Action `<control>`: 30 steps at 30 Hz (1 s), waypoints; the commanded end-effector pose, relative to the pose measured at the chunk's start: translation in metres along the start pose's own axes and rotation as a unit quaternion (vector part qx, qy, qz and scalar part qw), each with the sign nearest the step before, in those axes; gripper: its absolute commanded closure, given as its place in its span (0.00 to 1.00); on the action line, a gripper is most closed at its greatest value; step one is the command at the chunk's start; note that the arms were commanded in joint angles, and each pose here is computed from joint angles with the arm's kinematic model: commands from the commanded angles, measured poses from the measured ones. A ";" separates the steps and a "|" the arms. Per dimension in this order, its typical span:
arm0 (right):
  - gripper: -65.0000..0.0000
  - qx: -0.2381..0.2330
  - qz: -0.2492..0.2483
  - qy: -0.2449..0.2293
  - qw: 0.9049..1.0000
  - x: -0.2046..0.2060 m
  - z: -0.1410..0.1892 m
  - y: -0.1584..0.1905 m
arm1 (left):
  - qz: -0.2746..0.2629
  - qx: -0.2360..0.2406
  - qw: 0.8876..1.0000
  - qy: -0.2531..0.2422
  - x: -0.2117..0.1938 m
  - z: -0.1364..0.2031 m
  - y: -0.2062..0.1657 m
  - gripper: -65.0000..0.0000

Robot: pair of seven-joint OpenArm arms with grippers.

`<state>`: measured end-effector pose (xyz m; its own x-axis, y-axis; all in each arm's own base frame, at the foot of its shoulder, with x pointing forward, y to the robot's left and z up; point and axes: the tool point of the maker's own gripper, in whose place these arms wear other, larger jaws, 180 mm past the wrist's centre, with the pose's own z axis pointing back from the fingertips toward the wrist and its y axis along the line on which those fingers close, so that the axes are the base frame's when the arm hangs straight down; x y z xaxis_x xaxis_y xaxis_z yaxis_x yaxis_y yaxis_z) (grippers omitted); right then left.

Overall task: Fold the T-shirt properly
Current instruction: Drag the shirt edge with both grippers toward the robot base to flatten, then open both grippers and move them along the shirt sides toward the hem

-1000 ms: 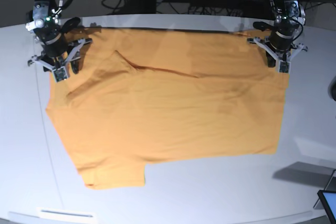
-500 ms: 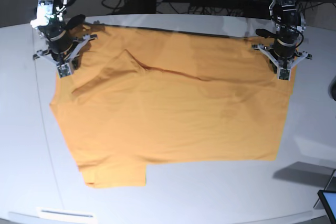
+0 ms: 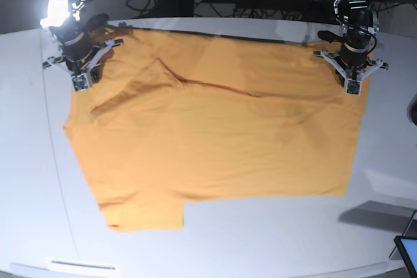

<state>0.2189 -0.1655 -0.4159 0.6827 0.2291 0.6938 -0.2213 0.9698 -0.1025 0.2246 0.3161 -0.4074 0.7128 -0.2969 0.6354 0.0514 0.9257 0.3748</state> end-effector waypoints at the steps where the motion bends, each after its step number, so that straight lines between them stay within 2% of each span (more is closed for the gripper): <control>1: 1.00 0.000 0.006 0.021 1.000 -0.009 0.003 0.000 | -0.011 -0.007 0.999 0.050 -0.025 0.002 -0.002 1.00; 12: 1.00 -0.008 0.016 -0.002 1.000 0.009 0.005 -0.006 | -0.009 0.003 1.000 0.023 0.000 -0.002 0.005 0.99; 17: 1.00 -0.027 0.011 -0.020 0.999 0.024 0.007 -0.014 | -0.017 0.009 1.000 -0.010 0.024 0.008 0.006 0.80; 20: 1.00 -0.044 0.001 -0.024 0.999 0.027 0.006 -0.021 | -0.019 0.009 0.999 -0.025 0.032 0.016 0.002 0.71; 26: 1.00 -0.046 0.000 -0.025 0.999 0.028 0.006 -0.022 | -0.022 0.009 0.999 -0.036 0.040 0.022 0.001 0.64; 30: 1.00 -0.046 0.000 -0.025 0.999 0.028 0.006 -0.022 | -0.020 0.019 0.999 -0.035 0.039 0.023 0.010 0.54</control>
<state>0.2307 -0.1794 -0.4016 0.6818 0.2217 0.6971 -0.1600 0.9751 -0.1536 0.2309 0.3004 -0.3762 0.6846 -0.3292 0.6504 0.0657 0.9165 0.3947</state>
